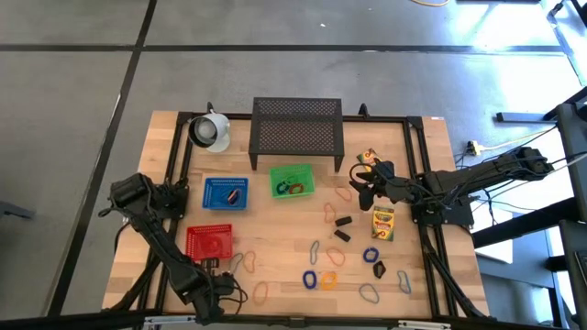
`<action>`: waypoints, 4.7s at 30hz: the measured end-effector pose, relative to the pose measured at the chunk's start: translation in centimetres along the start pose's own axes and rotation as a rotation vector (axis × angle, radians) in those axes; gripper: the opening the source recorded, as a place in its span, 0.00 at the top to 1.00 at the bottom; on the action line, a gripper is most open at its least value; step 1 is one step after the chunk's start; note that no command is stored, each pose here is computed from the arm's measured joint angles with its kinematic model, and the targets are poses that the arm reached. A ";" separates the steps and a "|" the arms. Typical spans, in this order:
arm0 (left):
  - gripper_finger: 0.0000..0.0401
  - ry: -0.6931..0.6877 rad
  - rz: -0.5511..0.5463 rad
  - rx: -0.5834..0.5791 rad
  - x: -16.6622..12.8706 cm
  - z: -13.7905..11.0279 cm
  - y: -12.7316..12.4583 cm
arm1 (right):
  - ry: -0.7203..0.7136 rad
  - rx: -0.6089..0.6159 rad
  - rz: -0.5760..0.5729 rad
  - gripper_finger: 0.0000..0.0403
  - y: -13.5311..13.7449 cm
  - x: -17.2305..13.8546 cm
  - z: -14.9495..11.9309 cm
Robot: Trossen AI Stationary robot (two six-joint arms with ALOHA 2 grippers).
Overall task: Pick & Place Office Desk Supplies
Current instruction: Put the black rubber band into the blue bin
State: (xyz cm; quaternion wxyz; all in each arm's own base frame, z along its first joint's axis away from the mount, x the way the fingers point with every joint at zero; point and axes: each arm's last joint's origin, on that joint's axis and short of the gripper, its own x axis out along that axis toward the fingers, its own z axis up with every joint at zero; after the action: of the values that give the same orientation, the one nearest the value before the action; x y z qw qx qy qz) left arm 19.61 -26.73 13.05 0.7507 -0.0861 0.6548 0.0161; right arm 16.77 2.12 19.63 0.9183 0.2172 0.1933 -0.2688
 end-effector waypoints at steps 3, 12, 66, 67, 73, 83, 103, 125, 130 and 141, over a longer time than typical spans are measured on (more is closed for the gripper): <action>0.99 -0.083 0.005 0.004 -0.9 0.5 -0.3 | 0.000 0.000 0.000 0.48 0.0 0.0 0.0; 0.99 -0.591 0.120 -0.083 -6.6 5.0 0.9 | 0.006 0.036 0.007 0.48 0.0 0.0 0.0; 0.88 -0.756 0.119 -0.490 -17.9 2.0 22.0 | 0.096 0.222 0.111 0.48 0.3 0.1 0.0; 0.88 -0.735 0.127 -0.510 -16.9 1.5 22.4 | 0.094 0.223 0.107 0.48 0.3 0.1 0.0; 0.88 -0.660 0.176 -0.649 -11.5 -0.8 24.2 | 0.081 0.236 0.085 0.48 0.0 0.3 0.3; 0.85 -0.654 0.167 -0.701 -9.7 -1.1 24.6 | 0.076 0.183 0.081 0.48 -0.1 0.4 0.3; 0.74 -0.660 0.134 -0.772 -9.7 -1.1 24.6 | 0.597 -0.379 0.138 0.48 5.1 2.0 1.1; 0.75 -0.652 0.137 -0.742 -9.6 -1.1 24.6 | 0.793 -0.751 0.103 0.48 6.4 7.5 -6.1; 0.75 -0.657 0.143 -0.743 -9.7 -1.1 24.6 | 0.832 -0.731 0.109 0.49 6.4 7.8 -6.5; 0.77 -0.658 0.143 -0.744 -9.7 -1.1 24.6 | 0.841 -0.706 0.130 0.86 6.5 7.7 -6.6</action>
State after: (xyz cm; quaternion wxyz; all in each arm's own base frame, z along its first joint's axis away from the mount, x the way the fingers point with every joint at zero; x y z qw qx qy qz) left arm 13.83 -1.82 19.77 0.8329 -0.2932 0.3378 0.3261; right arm 24.96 7.18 12.46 0.7937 -0.0037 0.6080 -0.0206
